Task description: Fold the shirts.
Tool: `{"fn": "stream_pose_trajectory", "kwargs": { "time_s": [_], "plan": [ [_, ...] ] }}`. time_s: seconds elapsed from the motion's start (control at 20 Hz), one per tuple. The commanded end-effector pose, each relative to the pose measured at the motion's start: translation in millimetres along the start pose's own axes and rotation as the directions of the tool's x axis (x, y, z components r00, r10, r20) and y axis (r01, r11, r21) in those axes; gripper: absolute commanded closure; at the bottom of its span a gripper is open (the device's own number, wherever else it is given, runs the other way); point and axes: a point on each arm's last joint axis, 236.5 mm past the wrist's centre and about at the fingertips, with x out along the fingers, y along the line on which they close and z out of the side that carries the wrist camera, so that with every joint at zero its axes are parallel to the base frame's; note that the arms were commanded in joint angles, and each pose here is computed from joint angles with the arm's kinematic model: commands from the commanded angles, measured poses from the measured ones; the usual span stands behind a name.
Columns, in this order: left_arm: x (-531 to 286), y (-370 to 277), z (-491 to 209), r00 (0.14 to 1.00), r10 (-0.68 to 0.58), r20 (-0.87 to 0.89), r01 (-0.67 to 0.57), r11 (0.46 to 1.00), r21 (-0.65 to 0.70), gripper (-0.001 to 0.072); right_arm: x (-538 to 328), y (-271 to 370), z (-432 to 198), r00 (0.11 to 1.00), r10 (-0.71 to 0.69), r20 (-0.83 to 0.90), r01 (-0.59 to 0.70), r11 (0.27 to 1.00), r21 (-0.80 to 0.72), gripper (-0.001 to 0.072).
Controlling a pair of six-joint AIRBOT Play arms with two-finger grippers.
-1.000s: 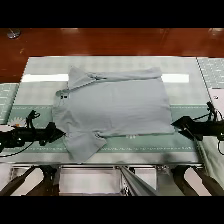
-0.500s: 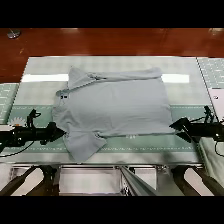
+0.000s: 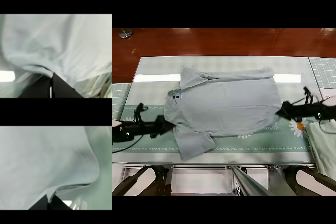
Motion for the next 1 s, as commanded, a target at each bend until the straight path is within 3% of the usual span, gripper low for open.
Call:
{"fn": "stream_pose_trajectory", "kwargs": {
  "time_s": [0.0,0.15,0.3,0.5,0.65,0.8,0.95],
  "plan": [
    [-69,-123,75,0.939,-0.259,0.226,0.189,0.939,0.288,0.0668,-75,85,63,0.99,0.074,0.12,-0.047,0.975,-0.216,0.0691],
    [-188,-246,122,0.781,-0.38,0.496,0.034,0.818,0.574,0.0669,-203,174,114,0.907,0.141,0.397,0.039,0.91,-0.413,0.0691],
    [-299,-329,111,0.625,-0.433,0.649,-0.174,0.734,0.657,0.0669,-326,236,96,0.755,0.214,0.619,0.19,0.833,-0.52,0.0691],
    [-394,-359,55,0.458,-0.356,0.815,-0.506,0.649,0.568,0.0669,-441,257,14,0.524,0.25,0.814,0.391,0.778,-0.491,0.0691],
    [-438,-361,0,0.326,-0.334,0.884,-0.651,0.598,0.466,0.0668,-486,245,-49,0.399,0.229,0.888,0.473,0.778,-0.414,0.0691],
    [-459,-354,-54,0.236,-0.335,0.912,-0.72,0.571,0.395,0.0668,-504,227,-93,0.345,0.191,0.919,0.515,0.78,-0.355,0.0691],
    [-467,-339,-85,0.217,-0.324,0.921,-0.724,0.579,0.375,0.0669,-503,214,-113,0.351,0.153,0.924,0.52,0.789,-0.328,0.0691]
  ]
}}
